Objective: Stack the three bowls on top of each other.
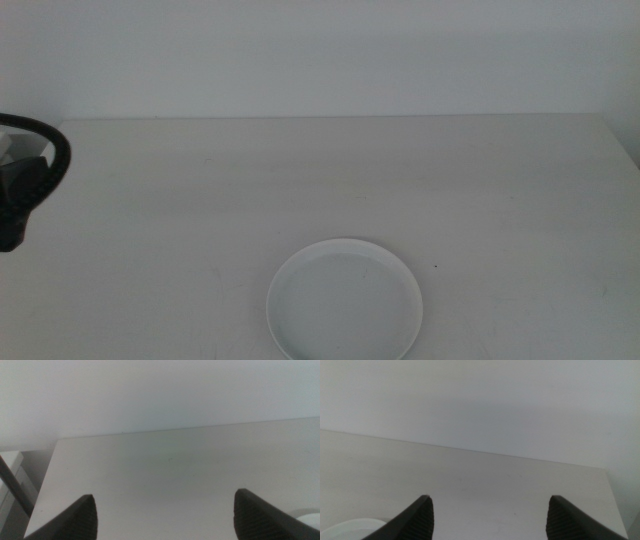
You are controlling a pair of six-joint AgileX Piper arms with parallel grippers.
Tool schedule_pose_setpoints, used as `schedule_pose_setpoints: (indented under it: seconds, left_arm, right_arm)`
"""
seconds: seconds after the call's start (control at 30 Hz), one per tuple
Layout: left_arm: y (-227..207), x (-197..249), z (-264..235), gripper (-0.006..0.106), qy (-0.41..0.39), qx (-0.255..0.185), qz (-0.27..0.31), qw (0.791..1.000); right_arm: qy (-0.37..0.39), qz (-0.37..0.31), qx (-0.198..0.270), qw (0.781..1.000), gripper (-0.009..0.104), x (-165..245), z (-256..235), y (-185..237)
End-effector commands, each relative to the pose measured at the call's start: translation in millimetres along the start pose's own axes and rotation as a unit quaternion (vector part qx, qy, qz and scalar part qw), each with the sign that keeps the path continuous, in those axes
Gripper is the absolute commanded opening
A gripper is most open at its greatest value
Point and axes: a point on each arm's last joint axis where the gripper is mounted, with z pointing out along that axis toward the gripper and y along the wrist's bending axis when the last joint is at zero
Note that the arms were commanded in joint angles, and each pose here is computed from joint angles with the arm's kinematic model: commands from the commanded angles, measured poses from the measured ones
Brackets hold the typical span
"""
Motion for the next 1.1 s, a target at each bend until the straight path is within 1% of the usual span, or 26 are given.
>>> schedule_pose_setpoints:
  seconds: [0.0, 0.2, 0.27, 0.4, 0.47, 0.67, 0.77, 0.93, 1.07]
  left_arm:
    - [-1, -13, -3, 0.105, -0.047, 0.003, -0.01, 0.999]
    - [-1, 1, -12, 0.105, -0.054, 0.003, -0.009, 0.998]
    - [0, 10, -18, 0.105, -0.06, 0.003, -0.009, 0.998]
    - [0, 42, -26, 0.105, -0.067, 0.002, -0.009, 0.998]
    - [1, 61, -29, 0.105, -0.071, 0.002, -0.009, 0.997]
    - [2, 117, -31, 0.105, -0.086, 0.001, -0.01, 0.996]
    - [3, 139, -30, 0.105, -0.092, 0.001, -0.01, 0.996]
    - [3, 160, -26, 0.105, -0.094, 0.0, -0.009, 0.995]
    - [4, 165, -24, 0.105, -0.087, -0.003, -0.001, 0.996]
  right_arm:
    - [-0.048, -0.005, 0.009, 0.999, 0.057, -15, -3, -1]
    - [-0.058, -0.007, 0.011, 0.998, 0.057, -13, -8, -1]
    - [-0.066, -0.007, 0.012, 0.998, 0.057, -6, -12, -1]
    - [-0.071, -0.004, 0.021, 0.997, 0.057, 26, -12, -2]
    - [-0.067, -0.005, 0.028, 0.997, 0.057, 49, -12, -3]
    - [-0.052, -0.005, 0.029, 0.998, 0.057, 116, -14, -2]
    - [-0.048, -0.009, 0.03, 0.998, 0.057, 140, -12, -2]
    - [-0.036, -0.031, 0.037, 0.998, 0.057, 160, -8, -4]
    - [-0.027, -0.031, 0.037, 0.998, 0.057, 165, -7, -4]
